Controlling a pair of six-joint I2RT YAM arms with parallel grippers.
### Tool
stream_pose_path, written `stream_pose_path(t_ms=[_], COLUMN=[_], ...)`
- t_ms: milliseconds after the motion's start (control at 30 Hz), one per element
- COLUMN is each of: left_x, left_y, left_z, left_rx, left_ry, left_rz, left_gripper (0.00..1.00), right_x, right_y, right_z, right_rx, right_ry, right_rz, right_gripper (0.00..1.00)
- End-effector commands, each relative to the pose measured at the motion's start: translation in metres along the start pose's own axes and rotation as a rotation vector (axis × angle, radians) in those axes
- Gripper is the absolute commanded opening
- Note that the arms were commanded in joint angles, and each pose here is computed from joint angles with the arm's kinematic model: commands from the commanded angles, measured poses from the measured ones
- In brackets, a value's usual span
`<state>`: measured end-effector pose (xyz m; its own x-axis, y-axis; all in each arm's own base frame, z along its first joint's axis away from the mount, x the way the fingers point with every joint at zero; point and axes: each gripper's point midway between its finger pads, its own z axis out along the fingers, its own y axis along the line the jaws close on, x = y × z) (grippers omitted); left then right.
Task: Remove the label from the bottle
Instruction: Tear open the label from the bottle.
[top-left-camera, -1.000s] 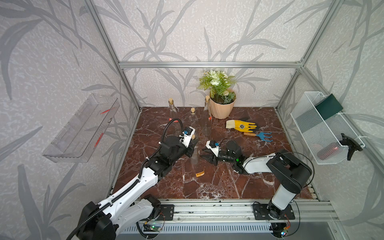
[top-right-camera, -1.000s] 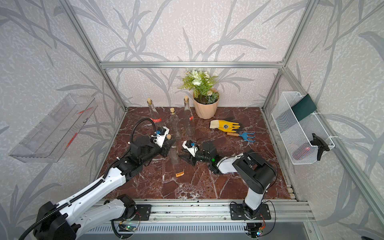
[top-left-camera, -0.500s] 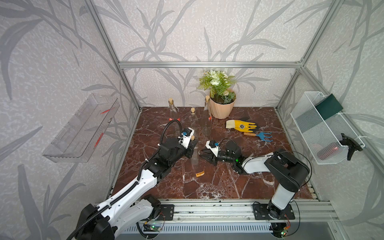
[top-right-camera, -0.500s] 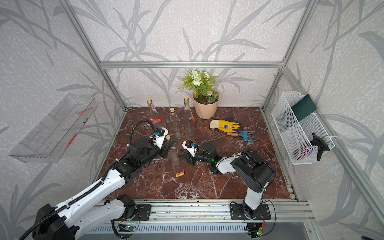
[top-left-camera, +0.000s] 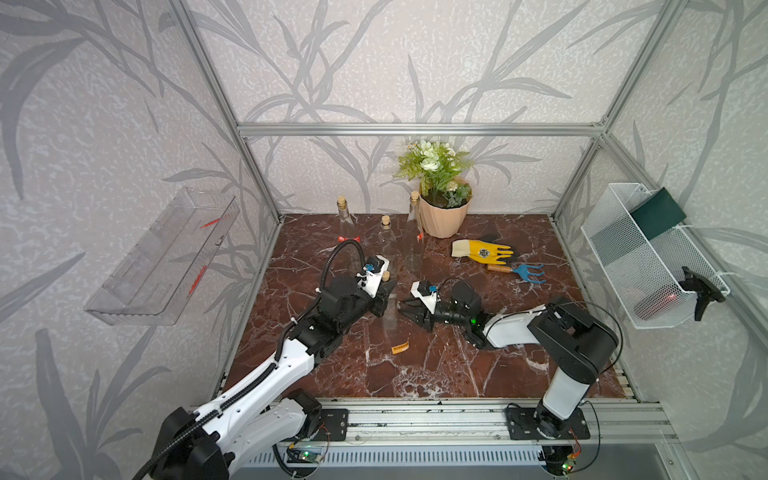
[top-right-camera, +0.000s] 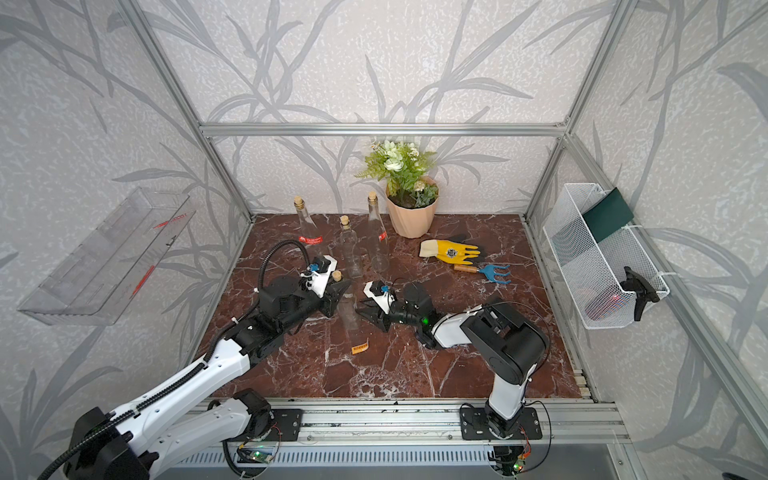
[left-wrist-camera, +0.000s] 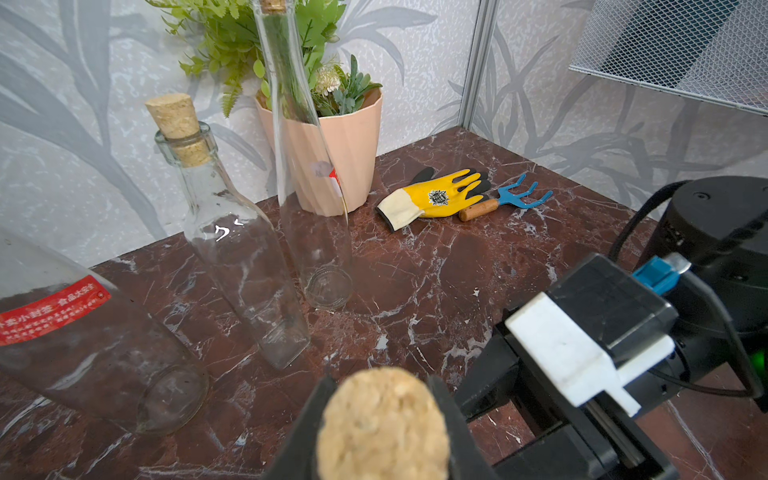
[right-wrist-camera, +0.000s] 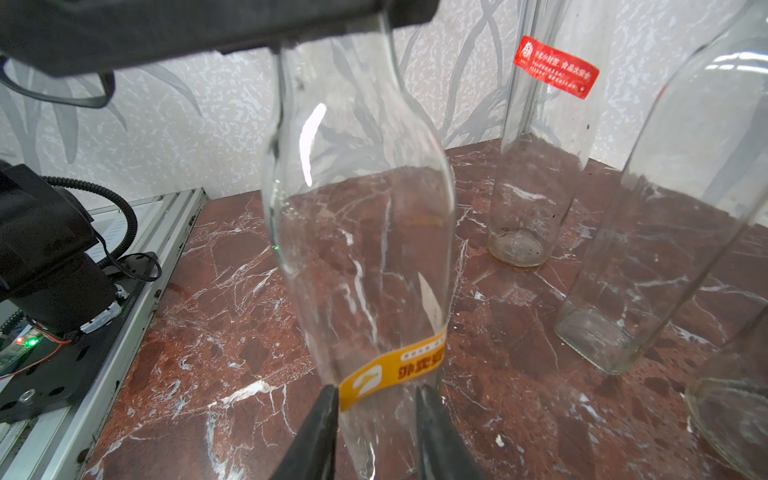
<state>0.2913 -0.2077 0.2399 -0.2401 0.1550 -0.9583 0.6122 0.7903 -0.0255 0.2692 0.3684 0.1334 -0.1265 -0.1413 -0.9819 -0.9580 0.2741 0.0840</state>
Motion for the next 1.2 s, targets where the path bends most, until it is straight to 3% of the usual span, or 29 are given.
stream_pose_path(t_ms=[0,400,1167], left_x=[0.0061,0.0075,0.0106], left_y=[-0.0036,-0.0051,-0.0042], left_z=[0.002,0.0019,0.0006], left_rx=[0.015,0.019,0.009], left_ry=[0.007,0.01,0.017], left_rz=[-0.018,-0.016,-0.008], left_gripper=[0.0,0.0,0.0], right_x=[-0.0134,-0.0138,-0.0114], right_y=[0.0003,-0.0018,-0.0019], right_z=[0.0053,0.0049,0.0032], right_rx=[-0.011,0.002,0.006], right_ry=[-0.044,-0.047,-0.047], right_rz=[-0.019,-0.008,-0.005], right_gripper=[0.32,0.27,0.05])
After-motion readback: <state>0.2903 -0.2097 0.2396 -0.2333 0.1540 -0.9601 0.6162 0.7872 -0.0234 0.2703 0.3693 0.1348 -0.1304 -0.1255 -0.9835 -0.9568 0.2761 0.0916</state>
